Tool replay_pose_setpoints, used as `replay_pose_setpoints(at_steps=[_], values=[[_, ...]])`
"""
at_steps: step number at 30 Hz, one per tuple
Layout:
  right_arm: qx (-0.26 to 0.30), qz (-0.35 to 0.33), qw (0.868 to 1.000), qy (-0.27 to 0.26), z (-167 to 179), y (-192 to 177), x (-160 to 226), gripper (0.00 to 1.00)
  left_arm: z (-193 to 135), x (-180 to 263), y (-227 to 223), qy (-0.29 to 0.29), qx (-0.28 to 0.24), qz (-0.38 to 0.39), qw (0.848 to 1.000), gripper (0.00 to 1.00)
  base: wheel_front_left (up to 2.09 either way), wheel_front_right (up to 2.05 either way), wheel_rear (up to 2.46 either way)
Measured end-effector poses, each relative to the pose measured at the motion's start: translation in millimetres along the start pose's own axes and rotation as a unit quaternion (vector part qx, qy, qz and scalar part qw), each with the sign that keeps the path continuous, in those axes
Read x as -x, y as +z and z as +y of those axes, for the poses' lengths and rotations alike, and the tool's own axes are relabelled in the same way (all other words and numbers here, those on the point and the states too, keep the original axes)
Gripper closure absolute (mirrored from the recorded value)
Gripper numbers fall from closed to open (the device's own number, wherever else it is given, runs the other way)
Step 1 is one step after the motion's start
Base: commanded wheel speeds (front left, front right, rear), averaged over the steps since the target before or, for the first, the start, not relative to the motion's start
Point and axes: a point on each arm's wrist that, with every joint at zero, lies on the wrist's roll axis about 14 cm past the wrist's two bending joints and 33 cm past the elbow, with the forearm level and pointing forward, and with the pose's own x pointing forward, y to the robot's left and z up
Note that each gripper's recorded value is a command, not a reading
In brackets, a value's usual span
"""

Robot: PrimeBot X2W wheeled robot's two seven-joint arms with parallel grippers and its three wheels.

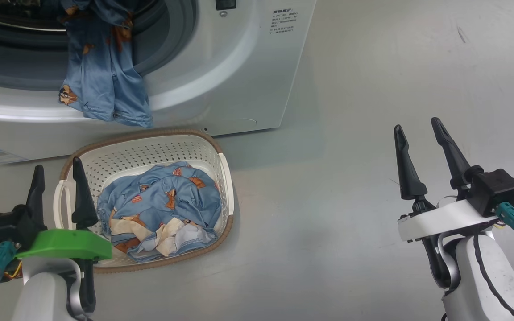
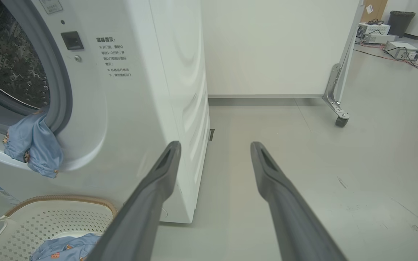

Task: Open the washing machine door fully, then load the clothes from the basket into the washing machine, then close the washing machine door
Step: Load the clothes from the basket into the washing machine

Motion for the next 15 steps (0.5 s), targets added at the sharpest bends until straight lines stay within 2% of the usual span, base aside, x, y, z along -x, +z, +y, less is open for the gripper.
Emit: replay_pose_setpoints(at_steps=[15], values=[[-0.001,0.008,1.000,0.002,1.4,-5.3,2.1,0.00,-8.2,4.8,2.8,-0.008,0.004,-0.009,1.000,0.00,0.00,0.00,0.00]])
